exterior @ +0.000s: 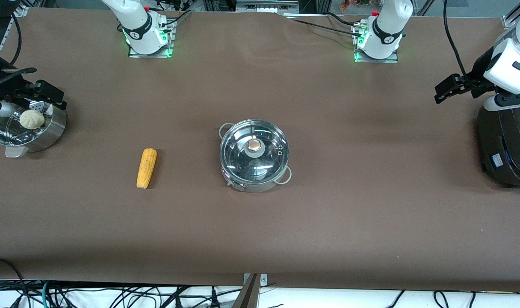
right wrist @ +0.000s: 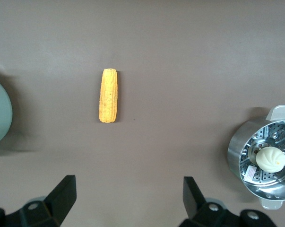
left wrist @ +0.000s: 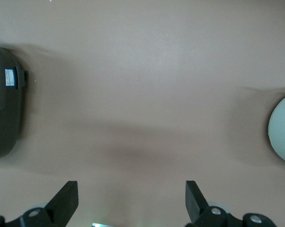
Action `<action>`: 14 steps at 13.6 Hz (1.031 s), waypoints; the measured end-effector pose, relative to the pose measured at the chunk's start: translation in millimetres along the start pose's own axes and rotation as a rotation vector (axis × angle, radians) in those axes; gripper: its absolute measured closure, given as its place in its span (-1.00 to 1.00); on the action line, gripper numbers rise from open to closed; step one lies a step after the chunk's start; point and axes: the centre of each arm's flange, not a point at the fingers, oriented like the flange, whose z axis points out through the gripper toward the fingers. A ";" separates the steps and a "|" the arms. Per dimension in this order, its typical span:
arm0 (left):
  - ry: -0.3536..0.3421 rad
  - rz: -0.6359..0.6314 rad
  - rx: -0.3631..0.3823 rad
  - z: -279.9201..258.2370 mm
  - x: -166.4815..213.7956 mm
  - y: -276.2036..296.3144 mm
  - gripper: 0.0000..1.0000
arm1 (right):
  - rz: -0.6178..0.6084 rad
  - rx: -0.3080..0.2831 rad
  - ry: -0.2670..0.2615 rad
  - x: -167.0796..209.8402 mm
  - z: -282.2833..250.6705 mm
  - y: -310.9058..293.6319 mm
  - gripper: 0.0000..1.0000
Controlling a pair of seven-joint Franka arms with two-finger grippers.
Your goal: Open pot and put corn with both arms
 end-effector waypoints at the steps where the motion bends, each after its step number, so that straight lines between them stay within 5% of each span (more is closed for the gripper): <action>1: 0.000 -0.001 0.000 0.1 0.2 -0.5 -1.00 | 0.000 0.000 0.000 0.0 0.0 0.0 -1.00; 14: -0.003 -0.006 0.000 1.0 1.2 -2.9 -1.00 | 0.000 0.000 -0.005 1.0 2.3 -0.1 -1.00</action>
